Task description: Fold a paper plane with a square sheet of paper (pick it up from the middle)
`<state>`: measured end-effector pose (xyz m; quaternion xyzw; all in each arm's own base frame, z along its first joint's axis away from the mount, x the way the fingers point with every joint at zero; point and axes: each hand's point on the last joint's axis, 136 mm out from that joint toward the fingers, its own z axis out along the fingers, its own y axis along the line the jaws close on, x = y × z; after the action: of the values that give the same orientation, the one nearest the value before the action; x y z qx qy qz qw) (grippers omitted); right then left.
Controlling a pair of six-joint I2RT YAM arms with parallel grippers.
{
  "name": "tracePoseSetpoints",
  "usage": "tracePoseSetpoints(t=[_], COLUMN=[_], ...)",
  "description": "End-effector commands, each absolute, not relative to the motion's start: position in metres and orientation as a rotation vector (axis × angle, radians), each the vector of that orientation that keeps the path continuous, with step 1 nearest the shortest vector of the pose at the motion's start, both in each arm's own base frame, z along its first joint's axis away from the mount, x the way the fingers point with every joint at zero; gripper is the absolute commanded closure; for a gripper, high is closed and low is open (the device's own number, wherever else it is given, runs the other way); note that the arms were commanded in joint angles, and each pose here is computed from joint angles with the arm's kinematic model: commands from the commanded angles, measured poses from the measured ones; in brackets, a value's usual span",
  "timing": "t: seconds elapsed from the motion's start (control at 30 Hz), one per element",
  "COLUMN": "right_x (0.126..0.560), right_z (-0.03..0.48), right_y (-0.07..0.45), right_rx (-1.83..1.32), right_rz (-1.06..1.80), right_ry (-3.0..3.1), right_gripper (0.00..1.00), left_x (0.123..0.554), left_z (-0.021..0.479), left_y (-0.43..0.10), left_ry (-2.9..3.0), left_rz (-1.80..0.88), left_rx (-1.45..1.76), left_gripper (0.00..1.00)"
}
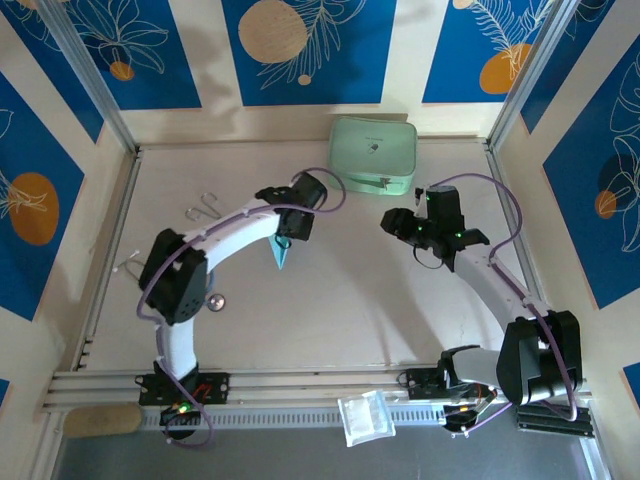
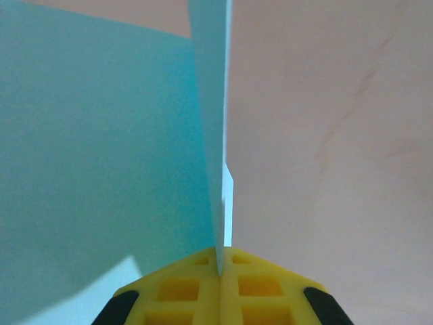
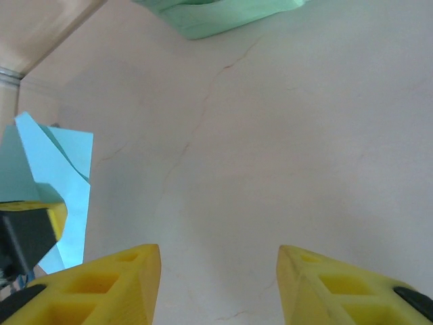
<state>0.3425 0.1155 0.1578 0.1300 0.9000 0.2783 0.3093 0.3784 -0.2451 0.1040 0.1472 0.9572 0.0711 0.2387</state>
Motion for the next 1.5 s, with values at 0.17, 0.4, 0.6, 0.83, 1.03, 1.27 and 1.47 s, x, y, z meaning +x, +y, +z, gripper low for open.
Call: tracePoseSetpoints(t=[0.17,0.4,0.6,0.83,1.03,1.27,1.47], right_x=[0.338,0.339,0.338,0.341,0.342,0.342,0.341], right_z=[0.153,0.148,0.143,0.139,0.133,0.127,0.124], right_y=[0.102,0.101,0.101,0.108,0.108,0.111,0.119], right_rx=[0.388,0.410,0.425,0.441,0.460,0.477,0.464], right_rz=[0.693,0.702,0.710,0.768,0.766,0.790,0.835], right_ry=[2.397,2.416,2.426,2.439,2.452,2.470,2.470], right_gripper=[0.52,0.53,0.53,0.53,0.53,0.53,0.49], left_x=[0.389,0.386,0.373,0.357,0.332,0.314,0.329], left_z=[0.080,0.042,0.031,0.042,0.070,0.101,0.087], left_y=[-0.228,-0.246,-0.261,-0.298,-0.343,-0.364,-0.301], left_ry=[2.535,2.543,2.612,2.712,2.765,2.728,2.741], left_rz=[0.726,0.803,0.701,0.346,-0.159,-0.588,-0.579], left_rx=[0.580,0.643,0.612,0.532,0.441,0.356,0.111], left_gripper=[0.97,0.97,0.79,0.71,0.63,0.60,0.58])
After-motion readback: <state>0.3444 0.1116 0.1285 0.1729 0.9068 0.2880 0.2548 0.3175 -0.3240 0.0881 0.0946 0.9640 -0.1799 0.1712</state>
